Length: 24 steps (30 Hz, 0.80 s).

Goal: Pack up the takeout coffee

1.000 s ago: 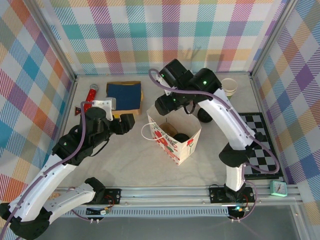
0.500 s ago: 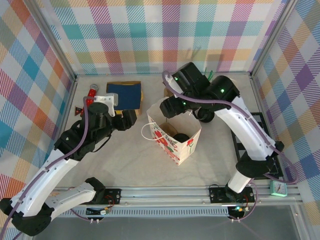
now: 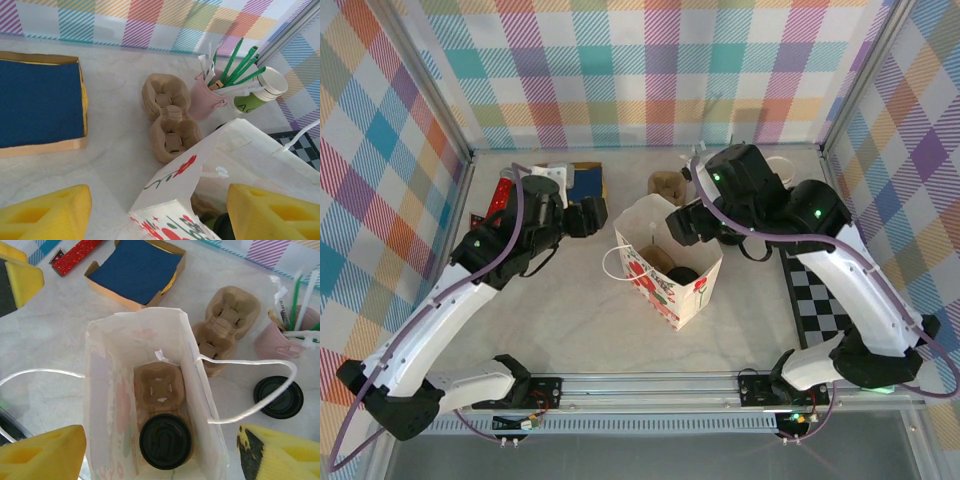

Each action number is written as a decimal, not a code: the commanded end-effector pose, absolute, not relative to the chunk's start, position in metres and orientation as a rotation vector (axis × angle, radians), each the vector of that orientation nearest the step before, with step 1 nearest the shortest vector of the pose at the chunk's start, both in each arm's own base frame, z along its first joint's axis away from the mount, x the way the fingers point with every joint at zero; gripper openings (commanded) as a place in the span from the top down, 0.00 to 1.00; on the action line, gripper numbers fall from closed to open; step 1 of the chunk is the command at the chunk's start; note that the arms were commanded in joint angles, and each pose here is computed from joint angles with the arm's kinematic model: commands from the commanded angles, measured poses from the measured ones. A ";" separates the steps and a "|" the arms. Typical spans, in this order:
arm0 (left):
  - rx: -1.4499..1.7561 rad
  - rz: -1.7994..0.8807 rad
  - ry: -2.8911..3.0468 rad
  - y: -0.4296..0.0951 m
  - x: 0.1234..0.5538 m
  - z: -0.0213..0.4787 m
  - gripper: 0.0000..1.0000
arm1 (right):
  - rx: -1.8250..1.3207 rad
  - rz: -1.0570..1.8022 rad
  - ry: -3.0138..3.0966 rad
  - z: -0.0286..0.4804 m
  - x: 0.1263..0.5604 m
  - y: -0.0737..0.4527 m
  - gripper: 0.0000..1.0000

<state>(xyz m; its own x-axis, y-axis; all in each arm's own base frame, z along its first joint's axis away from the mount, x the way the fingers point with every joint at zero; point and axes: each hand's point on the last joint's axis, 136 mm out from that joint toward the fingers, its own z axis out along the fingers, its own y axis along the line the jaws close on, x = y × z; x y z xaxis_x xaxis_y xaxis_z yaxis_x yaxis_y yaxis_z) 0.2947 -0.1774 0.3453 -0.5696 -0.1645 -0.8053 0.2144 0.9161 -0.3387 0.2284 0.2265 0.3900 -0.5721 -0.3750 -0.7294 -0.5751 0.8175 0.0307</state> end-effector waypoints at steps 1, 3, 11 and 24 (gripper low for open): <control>0.030 -0.478 2.085 -0.171 0.302 0.363 0.29 | -0.641 0.328 2.207 0.397 0.232 0.217 0.20; 0.037 -0.477 2.083 -0.173 0.306 0.366 0.29 | -0.625 0.327 2.206 0.395 0.231 0.213 0.19; -0.006 -0.452 2.097 -0.164 0.329 0.371 0.29 | -0.543 0.292 2.199 0.390 0.228 0.189 0.15; -0.100 -0.432 2.142 -0.145 0.379 0.362 0.31 | -0.407 0.217 2.229 0.367 0.222 0.148 0.15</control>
